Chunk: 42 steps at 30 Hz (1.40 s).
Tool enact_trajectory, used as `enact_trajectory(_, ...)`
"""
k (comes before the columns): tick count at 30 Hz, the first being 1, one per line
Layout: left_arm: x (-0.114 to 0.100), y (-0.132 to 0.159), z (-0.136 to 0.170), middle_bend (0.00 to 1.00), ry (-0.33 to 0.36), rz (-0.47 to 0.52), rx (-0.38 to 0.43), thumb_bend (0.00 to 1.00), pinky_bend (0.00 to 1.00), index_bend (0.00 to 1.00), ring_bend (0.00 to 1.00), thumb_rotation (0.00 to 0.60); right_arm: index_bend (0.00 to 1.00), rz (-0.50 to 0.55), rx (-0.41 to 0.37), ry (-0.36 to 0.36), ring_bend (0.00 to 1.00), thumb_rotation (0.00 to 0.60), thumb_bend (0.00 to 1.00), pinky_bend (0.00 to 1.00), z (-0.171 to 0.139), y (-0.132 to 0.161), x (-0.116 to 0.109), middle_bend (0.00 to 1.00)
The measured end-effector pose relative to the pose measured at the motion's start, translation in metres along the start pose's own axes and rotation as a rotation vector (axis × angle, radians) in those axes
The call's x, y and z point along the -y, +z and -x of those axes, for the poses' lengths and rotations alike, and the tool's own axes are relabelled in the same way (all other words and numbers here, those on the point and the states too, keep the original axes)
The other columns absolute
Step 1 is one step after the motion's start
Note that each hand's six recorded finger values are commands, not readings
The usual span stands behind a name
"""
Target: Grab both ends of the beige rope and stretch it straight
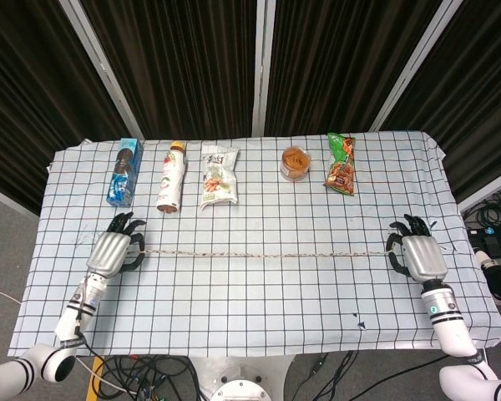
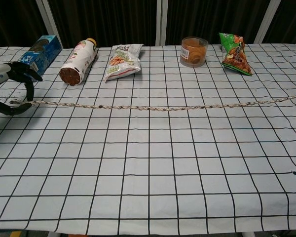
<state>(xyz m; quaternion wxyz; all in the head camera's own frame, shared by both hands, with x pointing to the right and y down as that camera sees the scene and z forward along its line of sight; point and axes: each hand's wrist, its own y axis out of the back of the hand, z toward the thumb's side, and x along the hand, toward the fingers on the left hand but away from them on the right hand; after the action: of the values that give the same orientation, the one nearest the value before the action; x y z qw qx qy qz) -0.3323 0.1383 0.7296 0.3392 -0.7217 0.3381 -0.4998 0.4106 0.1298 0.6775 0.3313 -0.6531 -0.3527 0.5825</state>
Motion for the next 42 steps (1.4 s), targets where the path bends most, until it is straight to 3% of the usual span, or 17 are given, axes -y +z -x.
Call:
enact_trajectory(16,0.010,-0.017,-0.004,0.18,-0.012,0.009,-0.044,0.44,0.01,0.60,0.01,0.600,0.65,0.026,0.021,0.016,0.00,0.600,0.54,0.00,0.009,0.005,0.033,0.20)
enact_trajectory(21,0.015,-0.016,-0.004,0.18,-0.023,0.007,-0.042,0.44,0.01,0.56,0.01,0.600,0.57,0.031,0.027,0.026,0.00,0.600,0.53,0.00,0.008,0.005,0.041,0.17)
enact_trajectory(26,0.018,-0.015,-0.004,0.17,-0.036,-0.002,-0.040,0.44,0.01,0.49,0.01,0.600,0.44,0.031,0.026,0.037,0.00,0.600,0.44,0.00,0.005,0.005,0.046,0.13)
enact_trajectory(31,0.019,-0.015,-0.003,0.17,-0.044,-0.004,-0.040,0.42,0.01,0.38,0.01,0.600,0.30,0.034,0.029,0.039,0.00,0.600,0.36,0.00,0.003,0.005,0.046,0.11)
enact_trajectory(36,0.018,-0.014,-0.002,0.16,-0.040,0.003,-0.041,0.39,0.01,0.30,0.01,0.600,0.26,0.039,0.029,0.029,0.00,0.600,0.33,0.00,0.001,0.005,0.043,0.10)
enact_trajectory(42,-0.007,-0.017,0.004,0.15,0.030,0.041,-0.048,0.34,0.01,0.29,0.01,0.600,0.22,0.059,0.024,-0.047,0.00,0.600,0.34,0.00,-0.006,0.002,0.014,0.11)
